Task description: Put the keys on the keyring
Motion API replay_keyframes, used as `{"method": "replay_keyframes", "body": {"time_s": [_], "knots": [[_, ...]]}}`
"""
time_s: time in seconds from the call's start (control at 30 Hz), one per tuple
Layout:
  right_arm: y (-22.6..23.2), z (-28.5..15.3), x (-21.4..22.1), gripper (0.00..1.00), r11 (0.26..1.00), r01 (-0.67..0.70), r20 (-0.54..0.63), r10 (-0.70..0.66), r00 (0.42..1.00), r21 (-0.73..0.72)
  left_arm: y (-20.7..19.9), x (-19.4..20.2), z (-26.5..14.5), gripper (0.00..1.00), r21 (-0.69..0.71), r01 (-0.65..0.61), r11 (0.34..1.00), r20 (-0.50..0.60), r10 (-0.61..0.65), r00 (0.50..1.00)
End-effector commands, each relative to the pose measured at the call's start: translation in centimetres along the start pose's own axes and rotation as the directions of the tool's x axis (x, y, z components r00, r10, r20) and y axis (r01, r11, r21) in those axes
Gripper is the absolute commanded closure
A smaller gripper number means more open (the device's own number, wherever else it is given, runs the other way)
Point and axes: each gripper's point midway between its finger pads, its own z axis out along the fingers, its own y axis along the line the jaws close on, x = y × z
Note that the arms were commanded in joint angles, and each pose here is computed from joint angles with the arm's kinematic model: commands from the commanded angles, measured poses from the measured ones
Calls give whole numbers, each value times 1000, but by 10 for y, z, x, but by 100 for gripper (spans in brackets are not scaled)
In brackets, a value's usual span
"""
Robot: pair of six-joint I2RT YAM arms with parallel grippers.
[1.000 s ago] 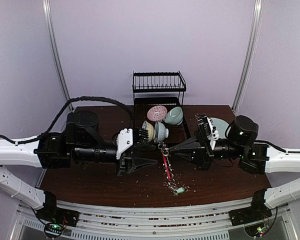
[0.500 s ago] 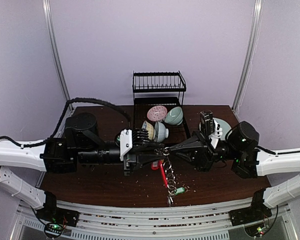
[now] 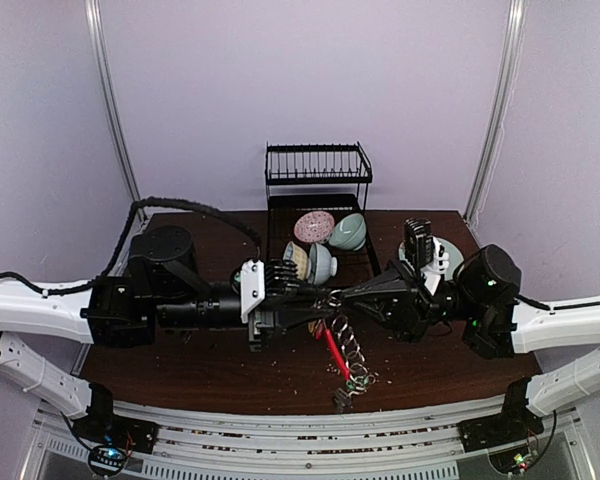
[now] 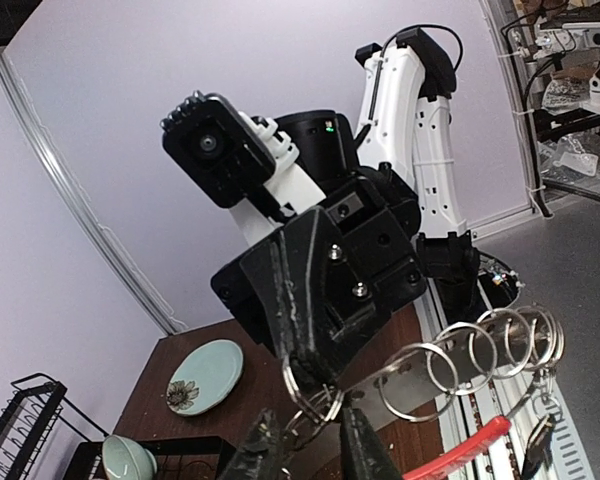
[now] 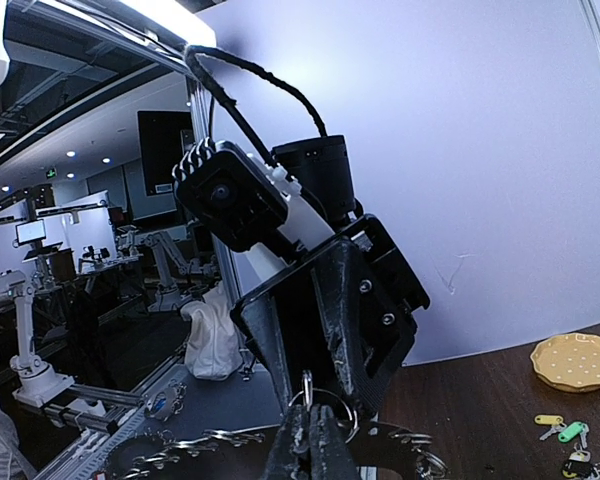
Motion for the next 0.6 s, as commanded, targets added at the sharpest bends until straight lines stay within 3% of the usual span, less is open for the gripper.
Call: {"method": "replay_keyframes", "body": {"time_s": [0.0,0.1,0.27,0.37,0.57], "knots": [[10,-1,-20,100,998,57,50,-56,997,-17,-3,-7,-6,84,11,-18,1000,10,18,1000],[10,-2,-19,100,998,63,39,-62,997,-14,-6,-9,-9,91,28,-31,999,13,31,999],[10,-1,-18,100,997,74,17,-74,997,-6,-5,-5,-13,84,21,-43,999,-13,44,999],[10,-1,-17,100,997,72,4,-72,997,-10,-3,-4,-12,94,17,-43,999,-27,43,999],[11,0,-16,100,997,76,-10,-76,997,-13,0,-3,-13,100,4,-52,999,-45,52,998]]}}
